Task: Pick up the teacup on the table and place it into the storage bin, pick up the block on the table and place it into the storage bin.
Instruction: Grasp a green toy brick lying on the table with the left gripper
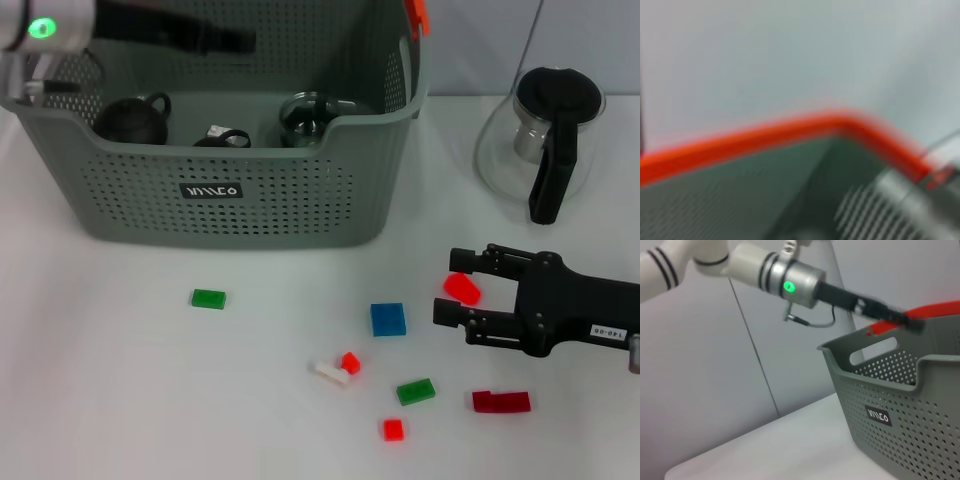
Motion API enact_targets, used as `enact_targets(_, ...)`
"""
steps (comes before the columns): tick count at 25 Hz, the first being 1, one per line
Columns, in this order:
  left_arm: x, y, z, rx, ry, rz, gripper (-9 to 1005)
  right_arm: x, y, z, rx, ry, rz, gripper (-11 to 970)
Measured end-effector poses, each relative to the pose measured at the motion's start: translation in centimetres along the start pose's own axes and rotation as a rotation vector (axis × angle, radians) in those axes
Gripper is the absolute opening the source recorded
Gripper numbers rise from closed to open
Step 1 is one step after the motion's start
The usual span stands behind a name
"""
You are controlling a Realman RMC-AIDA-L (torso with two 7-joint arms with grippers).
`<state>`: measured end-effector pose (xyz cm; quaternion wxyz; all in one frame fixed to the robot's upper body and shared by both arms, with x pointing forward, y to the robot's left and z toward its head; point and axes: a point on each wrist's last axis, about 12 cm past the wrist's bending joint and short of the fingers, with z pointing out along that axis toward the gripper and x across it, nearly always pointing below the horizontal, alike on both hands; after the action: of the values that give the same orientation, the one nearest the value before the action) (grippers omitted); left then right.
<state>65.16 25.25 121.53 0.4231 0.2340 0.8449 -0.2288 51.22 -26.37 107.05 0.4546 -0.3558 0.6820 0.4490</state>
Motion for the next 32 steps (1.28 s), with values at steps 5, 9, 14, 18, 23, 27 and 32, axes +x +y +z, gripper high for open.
enact_targets(5,4.0,0.6,-5.1,0.259,-0.407,-0.060,689,0.1,0.1,-0.1,0.002,0.000,0.002,819)
enact_targets(9,8.4,0.1,-8.0,0.384,-0.632,0.026,706,0.1,0.1,-0.1,0.002,-0.001,0.001,819)
enact_targets(14,15.5,-1.3,-9.0,0.339,-0.584,0.214,705,0.1,0.0,0.0,0.001,0.000,-0.001,819)
enact_targets(18,20.2,-2.4,-8.5,0.322,-0.401,0.264,704,0.1,0.0,0.1,0.000,0.003,0.001,819)
enact_targets(23,23.3,-2.7,-6.7,0.323,-0.186,0.253,703,0.0,0.0,0.2,0.001,0.005,0.001,819)
enact_targets(27,24.1,-2.3,-4.7,0.281,-0.131,0.208,702,0.0,0.0,0.3,0.000,0.004,0.001,819)
enact_targets(32,24.3,-1.6,-2.5,0.190,-0.081,0.192,651,0.1,0.0,0.3,0.001,0.004,0.005,819)
